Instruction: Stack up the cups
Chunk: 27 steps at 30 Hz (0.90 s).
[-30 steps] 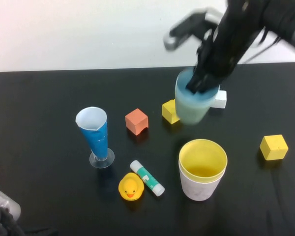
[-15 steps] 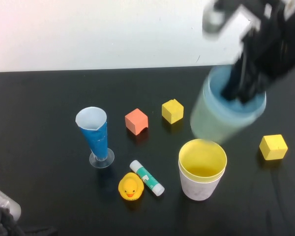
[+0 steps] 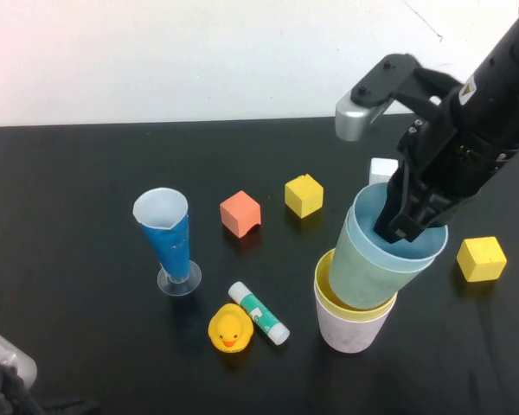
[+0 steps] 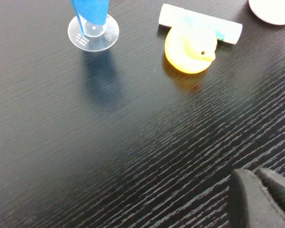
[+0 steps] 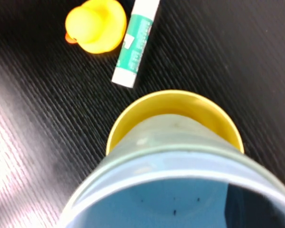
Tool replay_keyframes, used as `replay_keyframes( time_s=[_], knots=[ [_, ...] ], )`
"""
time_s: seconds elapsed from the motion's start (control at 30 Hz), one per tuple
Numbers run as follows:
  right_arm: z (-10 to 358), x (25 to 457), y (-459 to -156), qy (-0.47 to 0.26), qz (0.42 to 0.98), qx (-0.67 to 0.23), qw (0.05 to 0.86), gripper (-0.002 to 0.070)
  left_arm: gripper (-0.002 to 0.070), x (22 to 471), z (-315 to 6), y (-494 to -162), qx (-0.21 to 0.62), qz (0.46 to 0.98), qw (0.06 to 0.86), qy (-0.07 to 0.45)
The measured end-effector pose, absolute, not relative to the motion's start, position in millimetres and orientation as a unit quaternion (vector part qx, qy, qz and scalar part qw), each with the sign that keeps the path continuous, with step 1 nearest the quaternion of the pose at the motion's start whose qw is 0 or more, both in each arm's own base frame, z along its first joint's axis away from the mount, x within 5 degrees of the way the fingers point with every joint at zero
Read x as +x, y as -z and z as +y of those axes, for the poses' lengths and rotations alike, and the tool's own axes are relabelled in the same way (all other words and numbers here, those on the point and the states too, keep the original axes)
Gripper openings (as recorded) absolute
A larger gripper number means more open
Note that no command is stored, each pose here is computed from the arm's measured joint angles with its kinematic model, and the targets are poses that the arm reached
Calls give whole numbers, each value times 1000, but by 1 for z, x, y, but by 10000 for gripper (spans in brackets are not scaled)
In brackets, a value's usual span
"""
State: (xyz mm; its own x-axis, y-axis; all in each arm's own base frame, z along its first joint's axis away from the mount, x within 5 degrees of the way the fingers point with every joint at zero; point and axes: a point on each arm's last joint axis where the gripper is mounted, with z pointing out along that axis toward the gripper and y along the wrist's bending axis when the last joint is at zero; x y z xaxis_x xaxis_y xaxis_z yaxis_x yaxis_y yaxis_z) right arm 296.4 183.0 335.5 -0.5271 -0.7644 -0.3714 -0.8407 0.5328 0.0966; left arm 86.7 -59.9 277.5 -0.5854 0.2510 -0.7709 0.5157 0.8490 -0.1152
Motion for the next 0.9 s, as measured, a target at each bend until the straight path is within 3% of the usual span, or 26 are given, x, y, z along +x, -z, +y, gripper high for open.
replay_keyframes(
  time_s=[0.2, 0.4, 0.5, 0.7, 0.9],
  knots=[
    [185, 300, -330, -135, 864, -463, 142, 204, 1, 87, -60, -278, 219, 875, 399, 166],
    [184, 297, -340, -136, 860, -463, 162, 227, 1, 79, -55, -282, 211, 865, 420, 175],
    [178, 286, -358, -136, 855, -464, 188, 209, 1, 69, -47, -278, 196, 858, 440, 179],
    [153, 238, -404, -136, 821, -460, 309, 103, 1, 51, -25, -262, 141, 834, 508, 164],
    [123, 181, -398, -139, 777, -441, 427, 15, 1, 43, -11, -264, 117, 789, 585, 145]
  ],
)
